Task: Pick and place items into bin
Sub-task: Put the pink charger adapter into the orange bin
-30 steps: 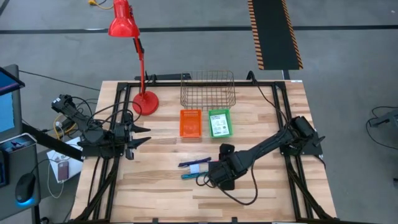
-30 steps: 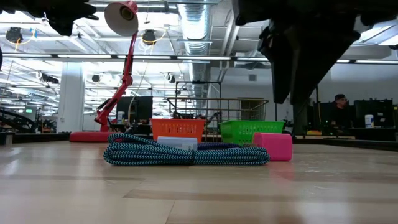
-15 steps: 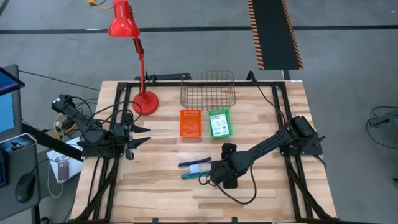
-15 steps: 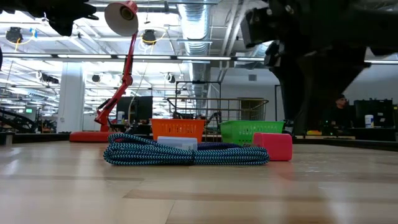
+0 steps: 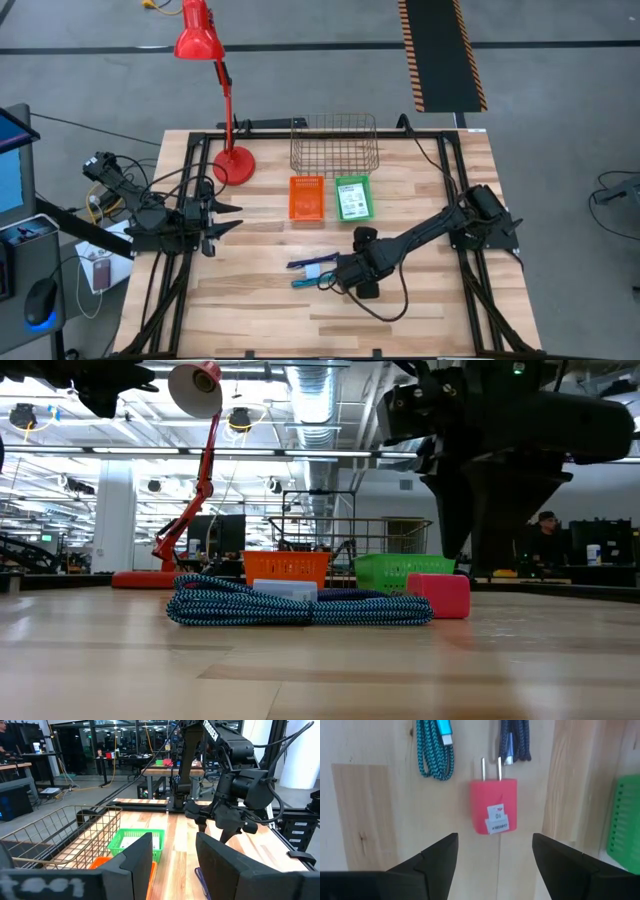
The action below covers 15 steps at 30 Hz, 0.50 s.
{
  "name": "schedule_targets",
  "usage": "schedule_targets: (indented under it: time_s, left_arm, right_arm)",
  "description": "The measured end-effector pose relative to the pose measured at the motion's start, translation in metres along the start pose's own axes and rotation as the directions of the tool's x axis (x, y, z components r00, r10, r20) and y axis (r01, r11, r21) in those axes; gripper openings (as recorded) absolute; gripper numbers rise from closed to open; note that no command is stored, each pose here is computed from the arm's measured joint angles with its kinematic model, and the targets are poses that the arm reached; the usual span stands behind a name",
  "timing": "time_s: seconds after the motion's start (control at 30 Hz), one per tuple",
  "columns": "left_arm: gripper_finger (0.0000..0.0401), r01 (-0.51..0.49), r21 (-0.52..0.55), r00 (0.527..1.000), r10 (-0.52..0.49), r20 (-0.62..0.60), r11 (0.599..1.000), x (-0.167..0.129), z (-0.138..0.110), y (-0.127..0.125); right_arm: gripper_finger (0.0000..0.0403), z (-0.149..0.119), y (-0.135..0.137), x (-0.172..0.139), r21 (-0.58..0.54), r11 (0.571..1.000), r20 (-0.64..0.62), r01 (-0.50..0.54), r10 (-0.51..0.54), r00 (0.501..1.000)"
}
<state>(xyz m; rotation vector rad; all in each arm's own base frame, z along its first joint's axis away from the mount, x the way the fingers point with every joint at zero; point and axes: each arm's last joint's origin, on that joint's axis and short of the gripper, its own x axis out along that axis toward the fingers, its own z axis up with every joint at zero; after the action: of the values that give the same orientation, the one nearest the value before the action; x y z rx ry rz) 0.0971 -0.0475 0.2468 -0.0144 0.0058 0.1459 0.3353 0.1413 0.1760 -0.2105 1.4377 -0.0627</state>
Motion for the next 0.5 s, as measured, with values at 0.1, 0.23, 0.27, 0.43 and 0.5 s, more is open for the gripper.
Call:
schedule_targets:
  time_s: [0.1,0.23,0.27,0.43,0.5]
  left_arm:
    - [0.0142,0.0,0.0,1.0,0.0,0.0,1.0,0.0,0.0,0.0]
    - [0.0142,0.0,0.001,1.0,0.0,0.0,1.0,0.0,-0.0001,0.0]
    - [0.0142,0.0,0.001,1.0,0.0,-0.001,1.0,0.0001,-0.0002,0.0]
    - [0.0142,0.0,0.001,1.0,0.0,0.0,1.0,0.0,0.0,0.0]
    - [0.0142,0.0,0.0,1.0,0.0,0.0,1.0,0.0,0.0,0.0]
  right_arm:
    - [0.0251,0.0025,-0.0025,0.0006,-0.01,1.0,0.015,-0.004,0.005,1.0]
    - [0.0251,0.0044,-0.0065,0.0015,-0.008,1.0,0.018,-0.008,0.008,1.0]
    - [0.0251,0.0047,-0.0075,0.0018,-0.006,1.0,0.018,-0.007,0.007,1.0]
    - [0.0251,0.0052,-0.0078,0.0021,-0.014,1.0,0.019,-0.013,0.013,1.0]
    - [0.0251,0.0066,-0.0061,0.0062,-0.021,1.0,0.016,-0.018,0.019,1.0]
